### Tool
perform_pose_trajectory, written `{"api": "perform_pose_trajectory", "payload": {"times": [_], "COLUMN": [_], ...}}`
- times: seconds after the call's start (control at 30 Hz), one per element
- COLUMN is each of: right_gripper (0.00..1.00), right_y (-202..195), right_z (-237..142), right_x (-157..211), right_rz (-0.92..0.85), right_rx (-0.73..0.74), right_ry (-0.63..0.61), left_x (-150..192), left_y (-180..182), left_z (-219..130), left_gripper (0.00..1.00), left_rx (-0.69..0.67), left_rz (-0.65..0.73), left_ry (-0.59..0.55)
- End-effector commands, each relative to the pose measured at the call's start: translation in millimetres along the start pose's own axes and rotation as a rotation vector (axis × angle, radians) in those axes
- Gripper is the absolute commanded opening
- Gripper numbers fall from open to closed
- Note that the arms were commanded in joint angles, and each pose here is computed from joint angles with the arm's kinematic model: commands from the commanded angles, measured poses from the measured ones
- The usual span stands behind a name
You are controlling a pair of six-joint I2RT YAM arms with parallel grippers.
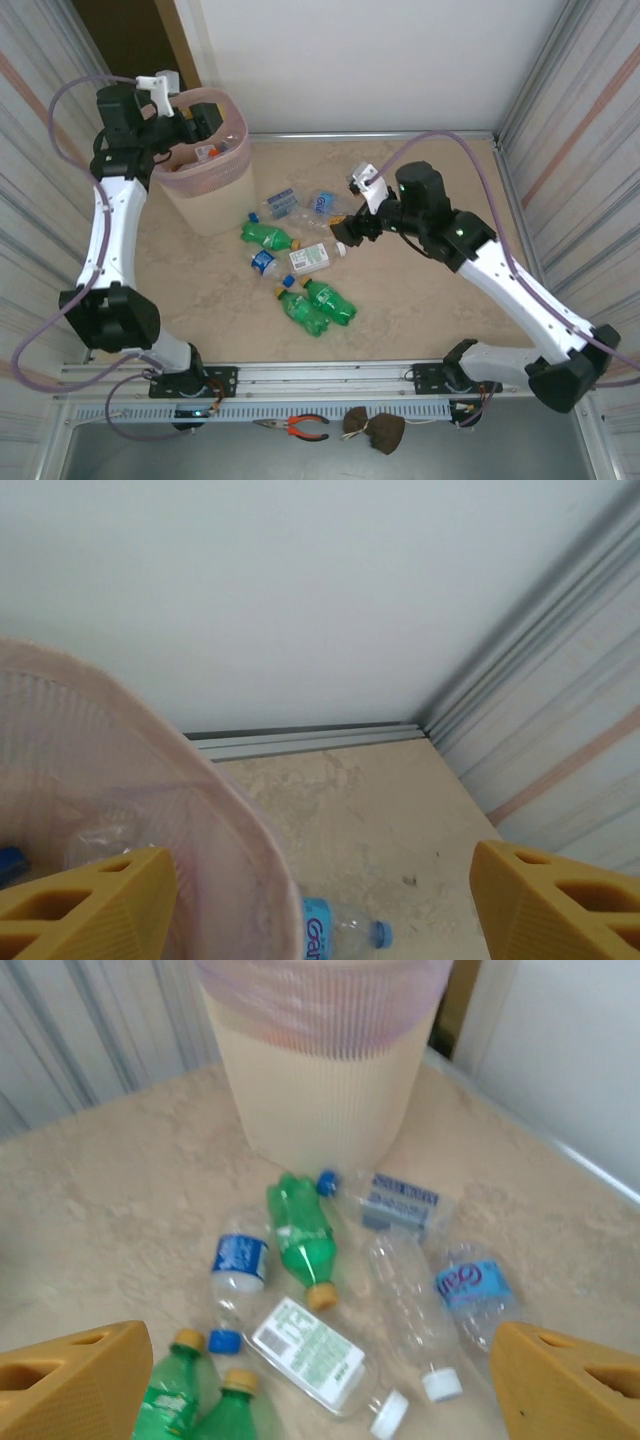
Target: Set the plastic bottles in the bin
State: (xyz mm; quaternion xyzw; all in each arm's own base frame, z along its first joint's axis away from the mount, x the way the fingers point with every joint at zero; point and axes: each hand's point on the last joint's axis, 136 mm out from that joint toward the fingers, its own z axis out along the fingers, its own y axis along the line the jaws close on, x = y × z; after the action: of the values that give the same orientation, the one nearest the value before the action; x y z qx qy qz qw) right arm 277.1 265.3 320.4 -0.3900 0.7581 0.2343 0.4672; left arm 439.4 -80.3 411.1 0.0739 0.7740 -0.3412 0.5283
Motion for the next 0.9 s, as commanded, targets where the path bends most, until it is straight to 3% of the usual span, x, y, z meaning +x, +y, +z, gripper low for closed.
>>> {"api": "perform_pose_trajectory", "payload": {"times": [0.0, 0.33, 0.6, 0.87], "right_gripper": [0.86, 0.74, 0.58, 0.58], "right_y": [-16.9, -96.2, -154.6, -165.4], "right_z": [15.7, 86.0, 119.5, 138.9], "right_x": [15.9, 81.3, 135.5, 175.0], "right_rz": [-0.001, 0.041, -0.023, -0.125], "right_rx": [0.003, 0.008, 0.047, -0.082], "right_ry": [0.093, 0.312, 0.496, 0.586], "left_x": [21.2, 64.3, 86.2, 95.4], "left_y": [-18.3, -34.1, -42.3, -44.1], "left_z": [-17.1, -44.0, -50.9, -49.8], "left_gripper": [0.77, 0.75, 0.74, 0.73], "left_rx": [0.053, 0.062, 0.071, 0.078], "left_rz": [-0.003, -0.057, -0.092, -0.106], "left_ry": [0.044, 0.075, 0.098, 0.118]}}
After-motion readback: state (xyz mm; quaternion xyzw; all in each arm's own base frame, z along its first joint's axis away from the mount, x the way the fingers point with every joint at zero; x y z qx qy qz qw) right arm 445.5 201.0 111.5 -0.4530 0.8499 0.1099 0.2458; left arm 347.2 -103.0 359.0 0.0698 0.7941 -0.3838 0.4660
